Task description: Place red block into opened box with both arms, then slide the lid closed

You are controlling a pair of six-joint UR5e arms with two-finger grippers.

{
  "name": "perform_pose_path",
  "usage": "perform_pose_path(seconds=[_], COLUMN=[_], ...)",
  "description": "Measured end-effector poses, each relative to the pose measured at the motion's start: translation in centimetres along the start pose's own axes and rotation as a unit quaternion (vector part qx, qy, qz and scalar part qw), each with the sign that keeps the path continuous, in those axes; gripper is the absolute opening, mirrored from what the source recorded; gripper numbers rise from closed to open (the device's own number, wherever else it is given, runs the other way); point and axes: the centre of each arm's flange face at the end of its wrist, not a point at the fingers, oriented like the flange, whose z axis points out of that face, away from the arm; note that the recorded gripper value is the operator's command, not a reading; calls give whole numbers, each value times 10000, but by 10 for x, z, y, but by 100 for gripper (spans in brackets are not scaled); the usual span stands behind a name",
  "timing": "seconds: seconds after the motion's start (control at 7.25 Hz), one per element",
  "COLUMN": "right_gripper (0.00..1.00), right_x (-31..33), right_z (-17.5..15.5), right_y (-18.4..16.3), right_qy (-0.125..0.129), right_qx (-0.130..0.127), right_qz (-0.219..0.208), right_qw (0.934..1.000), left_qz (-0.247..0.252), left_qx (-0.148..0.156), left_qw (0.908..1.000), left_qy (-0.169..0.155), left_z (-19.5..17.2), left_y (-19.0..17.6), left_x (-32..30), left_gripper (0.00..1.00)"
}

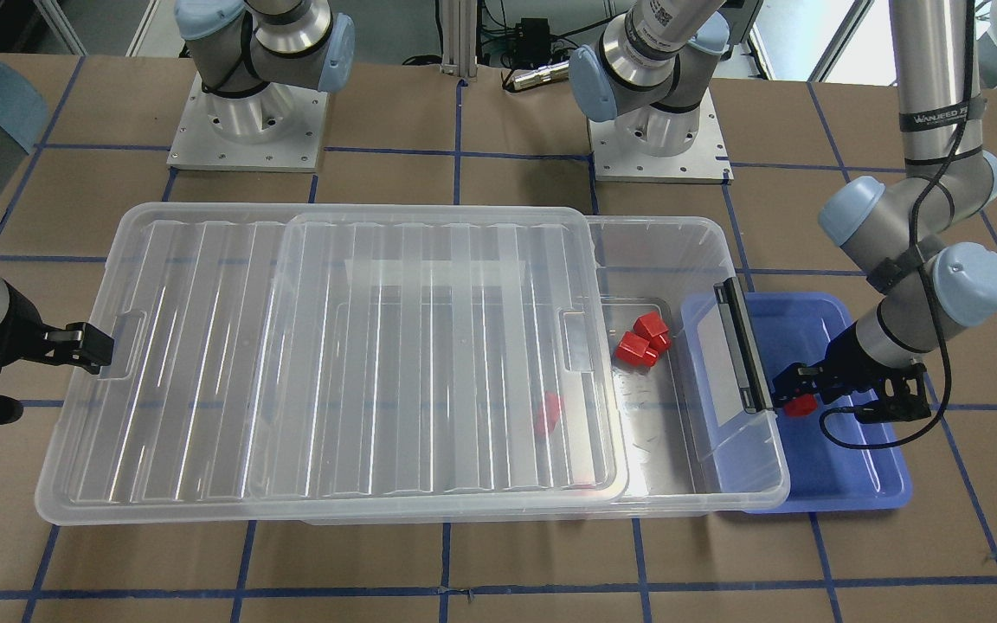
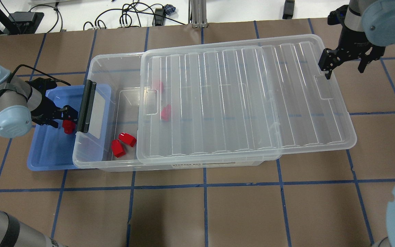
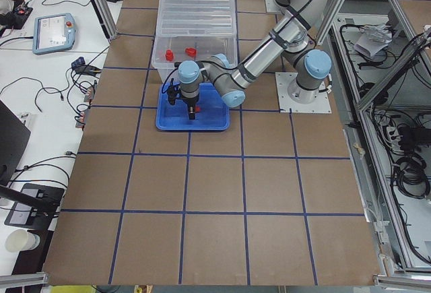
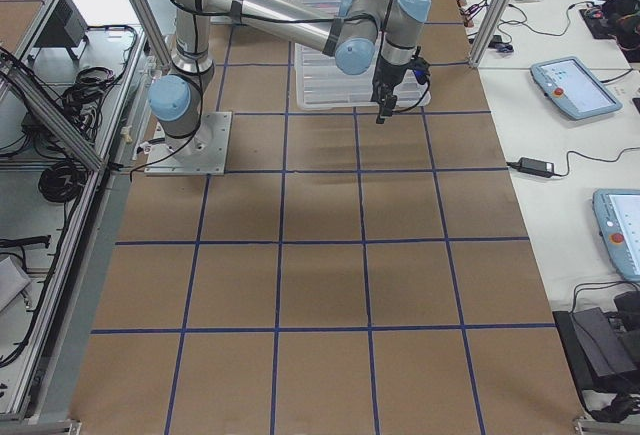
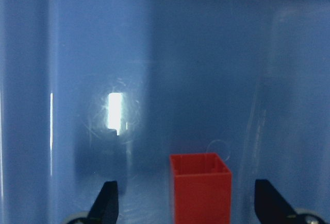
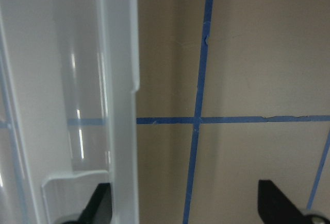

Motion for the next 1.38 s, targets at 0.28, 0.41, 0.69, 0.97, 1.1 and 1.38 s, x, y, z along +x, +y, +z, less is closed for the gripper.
perform_pose_path(seconds=[0.28, 0.41, 0.69, 0.97, 1.1, 1.38], right_gripper=[100, 100, 100, 100, 100, 100], right_x=[14, 19, 24, 33, 37, 40], right_z=[2, 2, 1, 3, 3, 1], right_y=[1, 1, 1, 2, 3, 3], right_qy=[16, 41, 169, 205, 202, 187], right_qx=[3, 31, 36, 28, 21, 48], right_qz=[-101, -155, -284, -374, -393, -381], right_qw=[9999, 9999, 9994, 9991, 9990, 9991], left_qz=[15, 31, 87, 84, 103, 344], left_qx=[-18, 15, -6, -321, -524, -688], left_qw=[10000, 10000, 10000, 9994, 9984, 9970], left_qy=[0, -15, -16, 105, 181, 124], left_z=[1, -5, -26, -97, -148, -231], left_y=[-1, -2, -3, -20, -31, -38], left_x=[4, 5, 9, 12, 18, 86], left_gripper=[18, 11, 10, 10, 10, 10])
